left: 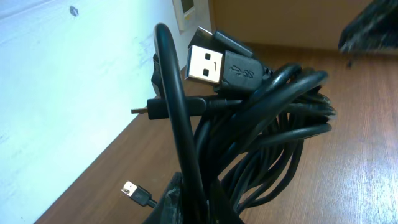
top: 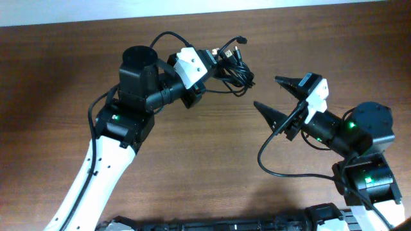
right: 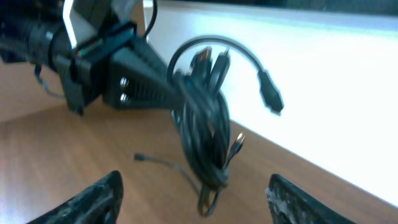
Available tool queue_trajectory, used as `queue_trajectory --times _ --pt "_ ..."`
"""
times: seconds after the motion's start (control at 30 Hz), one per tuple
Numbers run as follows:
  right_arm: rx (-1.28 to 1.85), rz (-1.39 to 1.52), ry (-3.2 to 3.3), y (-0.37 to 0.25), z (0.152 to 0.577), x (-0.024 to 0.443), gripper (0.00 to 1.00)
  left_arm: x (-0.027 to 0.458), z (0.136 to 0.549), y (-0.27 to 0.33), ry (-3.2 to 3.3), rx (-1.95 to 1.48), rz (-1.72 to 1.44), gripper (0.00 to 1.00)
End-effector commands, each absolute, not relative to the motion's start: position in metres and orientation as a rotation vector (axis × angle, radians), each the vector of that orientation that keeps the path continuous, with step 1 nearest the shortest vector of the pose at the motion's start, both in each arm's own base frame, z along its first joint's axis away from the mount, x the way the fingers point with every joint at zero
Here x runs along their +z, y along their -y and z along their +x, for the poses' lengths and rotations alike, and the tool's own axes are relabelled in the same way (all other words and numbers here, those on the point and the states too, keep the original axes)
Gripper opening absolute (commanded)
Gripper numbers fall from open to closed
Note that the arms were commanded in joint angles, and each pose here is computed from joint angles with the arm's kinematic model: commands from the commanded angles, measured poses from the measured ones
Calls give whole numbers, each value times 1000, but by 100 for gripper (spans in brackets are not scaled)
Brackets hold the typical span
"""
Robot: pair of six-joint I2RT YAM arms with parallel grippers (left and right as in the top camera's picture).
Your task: Untangle cables
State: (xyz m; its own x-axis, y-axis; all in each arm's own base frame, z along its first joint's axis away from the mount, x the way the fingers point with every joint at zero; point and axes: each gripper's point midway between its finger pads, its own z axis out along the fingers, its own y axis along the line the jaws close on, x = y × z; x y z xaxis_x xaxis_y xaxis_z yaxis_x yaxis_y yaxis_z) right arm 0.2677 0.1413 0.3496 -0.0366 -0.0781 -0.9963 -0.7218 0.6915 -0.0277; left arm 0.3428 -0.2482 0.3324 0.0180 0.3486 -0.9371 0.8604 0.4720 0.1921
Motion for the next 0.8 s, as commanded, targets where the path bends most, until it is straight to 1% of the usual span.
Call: queue_trajectory --times 0.0,0.17,0.2,0.23,0.3,0.4,0.47,0.57,0.63,0.77 --pt "469 -715 -1458 -135 271 368 68 351 328 257 -1483 -578 1121 0" --pt "470 -716 -1467 -136 273 365 67 367 306 289 -1362 -622 1176 0" --pt "471 -715 -1471 -136 274 364 63 370 303 294 -1340 -628 1181 0" --pt "466 -709 -1478 -134 275 363 56 372 301 296 -1329 -629 1184 0" --pt "429 -672 -1506 -128 280 360 43 374 302 297 -1320 -627 1181 0" --pt "398 -640 -1531 -122 284 357 28 374 302 296 -1326 -630 1175 0" --pt "394 -636 -1535 -121 285 356 18 374 317 289 -1414 -602 1068 0" --pt "400 -635 -1556 -121 284 352 11 376 331 280 -1502 -595 928 0" --pt "403 -635 -1565 -121 284 350 4 378 332 280 -1525 -636 883 0" --pt "435 -652 -1580 -125 281 345 4 378 351 265 -1626 -620 678 0"
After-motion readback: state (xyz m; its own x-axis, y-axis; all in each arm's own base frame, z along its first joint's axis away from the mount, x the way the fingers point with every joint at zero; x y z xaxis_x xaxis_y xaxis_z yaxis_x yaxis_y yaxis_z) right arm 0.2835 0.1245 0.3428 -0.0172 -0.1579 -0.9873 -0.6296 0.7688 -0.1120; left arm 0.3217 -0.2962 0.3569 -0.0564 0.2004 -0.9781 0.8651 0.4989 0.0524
